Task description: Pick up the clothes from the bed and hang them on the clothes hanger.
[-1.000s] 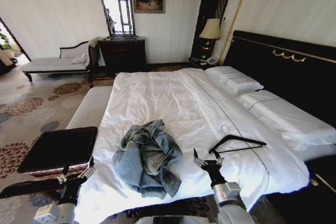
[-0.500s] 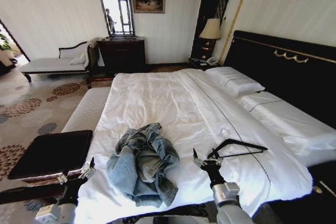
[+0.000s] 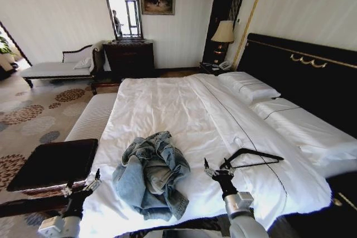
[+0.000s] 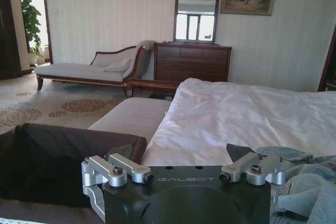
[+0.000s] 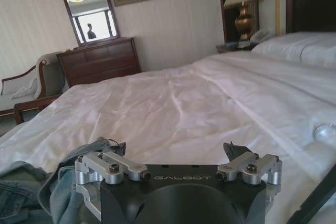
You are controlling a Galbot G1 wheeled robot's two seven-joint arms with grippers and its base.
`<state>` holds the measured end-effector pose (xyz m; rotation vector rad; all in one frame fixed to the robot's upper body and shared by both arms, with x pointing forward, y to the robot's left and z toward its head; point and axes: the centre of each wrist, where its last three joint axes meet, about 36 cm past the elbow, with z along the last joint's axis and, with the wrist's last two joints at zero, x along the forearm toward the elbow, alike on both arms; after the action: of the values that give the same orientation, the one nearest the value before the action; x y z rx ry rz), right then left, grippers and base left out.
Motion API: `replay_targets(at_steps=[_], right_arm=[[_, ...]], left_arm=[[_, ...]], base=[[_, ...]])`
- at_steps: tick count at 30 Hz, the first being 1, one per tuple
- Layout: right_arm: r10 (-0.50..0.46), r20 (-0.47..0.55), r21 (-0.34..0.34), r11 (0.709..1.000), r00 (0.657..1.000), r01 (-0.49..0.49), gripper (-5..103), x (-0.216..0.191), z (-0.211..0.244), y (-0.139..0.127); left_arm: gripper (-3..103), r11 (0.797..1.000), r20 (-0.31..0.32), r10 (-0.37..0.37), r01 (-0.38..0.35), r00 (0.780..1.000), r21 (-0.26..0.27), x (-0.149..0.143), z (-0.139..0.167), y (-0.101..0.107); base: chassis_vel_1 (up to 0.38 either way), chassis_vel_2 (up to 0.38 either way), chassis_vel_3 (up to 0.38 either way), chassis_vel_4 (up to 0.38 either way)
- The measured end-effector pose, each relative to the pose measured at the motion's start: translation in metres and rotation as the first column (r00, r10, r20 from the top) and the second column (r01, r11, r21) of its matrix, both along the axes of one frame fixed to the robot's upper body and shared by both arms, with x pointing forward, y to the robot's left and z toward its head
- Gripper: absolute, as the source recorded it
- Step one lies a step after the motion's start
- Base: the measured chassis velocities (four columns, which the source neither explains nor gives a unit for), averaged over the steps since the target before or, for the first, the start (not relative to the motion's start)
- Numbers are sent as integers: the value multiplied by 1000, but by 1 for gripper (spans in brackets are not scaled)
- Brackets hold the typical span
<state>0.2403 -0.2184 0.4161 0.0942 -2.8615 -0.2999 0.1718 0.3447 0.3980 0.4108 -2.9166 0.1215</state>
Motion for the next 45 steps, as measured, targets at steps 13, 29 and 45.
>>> replay_targets(at_steps=[13, 29, 45], right_arm=[[258, -163, 112, 964, 952, -241, 100, 124, 49, -32], [522, -283, -49, 830, 804, -556, 100, 265, 47, 74], [536, -389, -114, 779, 749, -617, 100, 302, 4, 127]], left_arm=[[100, 998, -36, 59, -60, 998, -14, -15, -11, 10], [100, 994, -61, 99, -101, 993, -37, -19, -26, 5], [100, 993, -53, 105, -107, 993, -41, -15, -32, 17]], base=[[0, 0, 0, 0], [0, 0, 0, 0], [0, 0, 0, 0]])
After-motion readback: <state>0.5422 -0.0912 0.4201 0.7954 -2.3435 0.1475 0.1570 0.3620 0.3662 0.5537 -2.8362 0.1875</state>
